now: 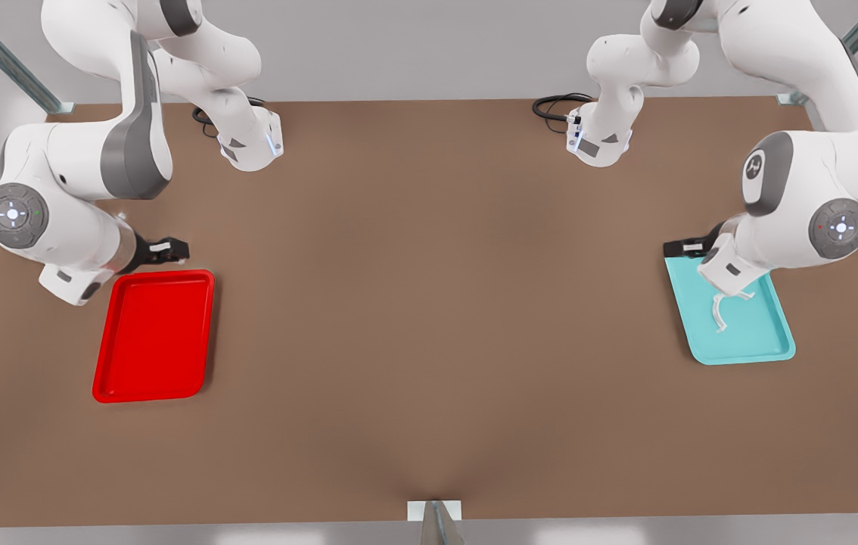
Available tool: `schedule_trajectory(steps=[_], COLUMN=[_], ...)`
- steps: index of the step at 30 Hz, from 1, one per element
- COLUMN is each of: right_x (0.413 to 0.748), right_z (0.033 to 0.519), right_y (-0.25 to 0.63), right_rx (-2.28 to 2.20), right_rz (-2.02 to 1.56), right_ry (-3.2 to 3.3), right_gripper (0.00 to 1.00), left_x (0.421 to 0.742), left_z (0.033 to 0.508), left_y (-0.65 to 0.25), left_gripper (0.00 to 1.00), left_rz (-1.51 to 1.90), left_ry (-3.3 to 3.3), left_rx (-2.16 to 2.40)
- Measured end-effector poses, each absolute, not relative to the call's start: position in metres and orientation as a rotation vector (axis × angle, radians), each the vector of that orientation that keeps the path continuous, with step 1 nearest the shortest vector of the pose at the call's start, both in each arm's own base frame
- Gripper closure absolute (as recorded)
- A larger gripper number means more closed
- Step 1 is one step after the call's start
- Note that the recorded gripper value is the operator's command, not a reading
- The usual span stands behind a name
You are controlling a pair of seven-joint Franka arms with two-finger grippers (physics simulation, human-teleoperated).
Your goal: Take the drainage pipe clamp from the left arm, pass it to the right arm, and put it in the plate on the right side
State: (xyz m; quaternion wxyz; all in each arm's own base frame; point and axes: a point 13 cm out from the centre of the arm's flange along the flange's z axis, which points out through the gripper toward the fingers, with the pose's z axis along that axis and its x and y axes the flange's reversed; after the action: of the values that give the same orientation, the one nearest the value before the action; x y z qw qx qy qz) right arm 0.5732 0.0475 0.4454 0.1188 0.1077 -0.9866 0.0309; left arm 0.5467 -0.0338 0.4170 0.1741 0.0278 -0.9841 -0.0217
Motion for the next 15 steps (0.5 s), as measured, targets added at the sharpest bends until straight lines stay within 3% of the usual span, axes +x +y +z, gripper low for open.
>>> schedule_trajectory(steps=[4, 8, 12, 15], right_x=[0.595, 0.606, 0.611, 0.613], right_z=[0.449, 0.450, 0.451, 0.451], right_y=[0.049, 0.050, 0.051, 0.052], right_rx=[0.362, 0.395, 0.420, 0.437], right_rz=[0.095, 0.096, 0.097, 0.098], right_ry=[-2.970, -3.008, -3.025, -3.030], right_gripper=[0.00, 0.00, 0.00, 0.00], left_x=[0.562, 0.584, 0.563, 0.557], left_z=[0.394, 0.287, 0.183, 0.136], left_y=[-0.023, 0.094, 0.143, 0.184], left_gripper=[0.00, 0.00, 0.00, 0.00], left_rz=[-0.075, -0.071, -0.072, -0.053], left_ry=[-2.823, -2.757, -2.755, -2.806], left_rx=[0.152, 0.407, 0.462, 0.499])
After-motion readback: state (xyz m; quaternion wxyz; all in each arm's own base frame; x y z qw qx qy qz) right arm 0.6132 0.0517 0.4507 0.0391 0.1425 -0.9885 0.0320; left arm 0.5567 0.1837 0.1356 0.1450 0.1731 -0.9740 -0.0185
